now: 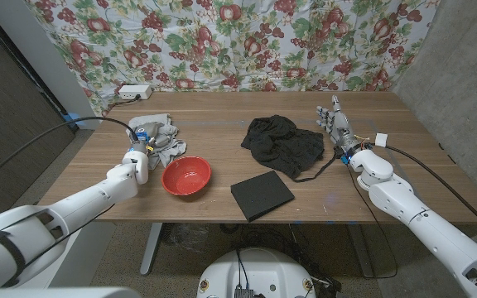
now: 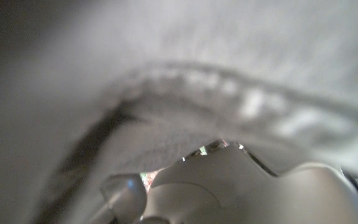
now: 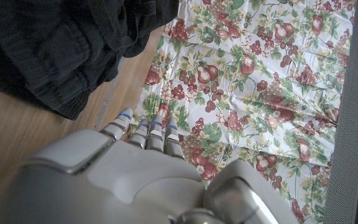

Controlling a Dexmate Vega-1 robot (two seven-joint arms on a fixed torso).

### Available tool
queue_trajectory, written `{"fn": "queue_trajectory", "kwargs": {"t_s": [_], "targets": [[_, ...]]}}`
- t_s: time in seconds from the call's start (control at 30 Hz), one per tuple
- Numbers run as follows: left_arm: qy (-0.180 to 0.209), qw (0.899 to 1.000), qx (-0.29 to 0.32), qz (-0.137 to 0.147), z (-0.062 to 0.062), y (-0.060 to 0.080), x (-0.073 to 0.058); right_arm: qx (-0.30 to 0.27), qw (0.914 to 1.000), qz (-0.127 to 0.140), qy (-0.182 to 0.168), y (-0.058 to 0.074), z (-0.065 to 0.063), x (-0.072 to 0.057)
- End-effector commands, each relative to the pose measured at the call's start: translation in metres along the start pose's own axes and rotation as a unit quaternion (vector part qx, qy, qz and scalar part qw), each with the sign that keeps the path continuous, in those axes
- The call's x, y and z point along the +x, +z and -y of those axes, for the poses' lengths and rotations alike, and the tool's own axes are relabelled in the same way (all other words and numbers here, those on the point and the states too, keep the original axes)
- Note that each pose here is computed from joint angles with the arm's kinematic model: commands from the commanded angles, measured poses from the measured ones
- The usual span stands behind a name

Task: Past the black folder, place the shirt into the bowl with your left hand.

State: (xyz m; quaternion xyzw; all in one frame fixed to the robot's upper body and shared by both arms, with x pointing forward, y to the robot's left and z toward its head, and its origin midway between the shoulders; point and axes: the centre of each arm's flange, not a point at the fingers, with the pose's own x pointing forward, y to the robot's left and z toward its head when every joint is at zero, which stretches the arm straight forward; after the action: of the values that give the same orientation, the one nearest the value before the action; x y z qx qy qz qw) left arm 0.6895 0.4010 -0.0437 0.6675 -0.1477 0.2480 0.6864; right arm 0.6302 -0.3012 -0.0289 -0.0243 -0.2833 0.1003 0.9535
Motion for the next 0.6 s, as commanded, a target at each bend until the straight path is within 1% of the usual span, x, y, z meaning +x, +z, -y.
{"fn": "queue_trajectory", "kwargs": {"t_s": [0.03,0.6], "targets": [[0.003,1.000,-0.002,-0.001,-0.0005,-0.0009,-0.0009,0.001,1.0000,0.000,-0.001,-0.0005,-0.0004,-0.0018],[0.011,1.000,-0.002,0.000,-0.0011,0.0006,-0.0016,0.003,1.0000,0.001,-0.003,-0.0011,0.0005,-0.0032]]}}
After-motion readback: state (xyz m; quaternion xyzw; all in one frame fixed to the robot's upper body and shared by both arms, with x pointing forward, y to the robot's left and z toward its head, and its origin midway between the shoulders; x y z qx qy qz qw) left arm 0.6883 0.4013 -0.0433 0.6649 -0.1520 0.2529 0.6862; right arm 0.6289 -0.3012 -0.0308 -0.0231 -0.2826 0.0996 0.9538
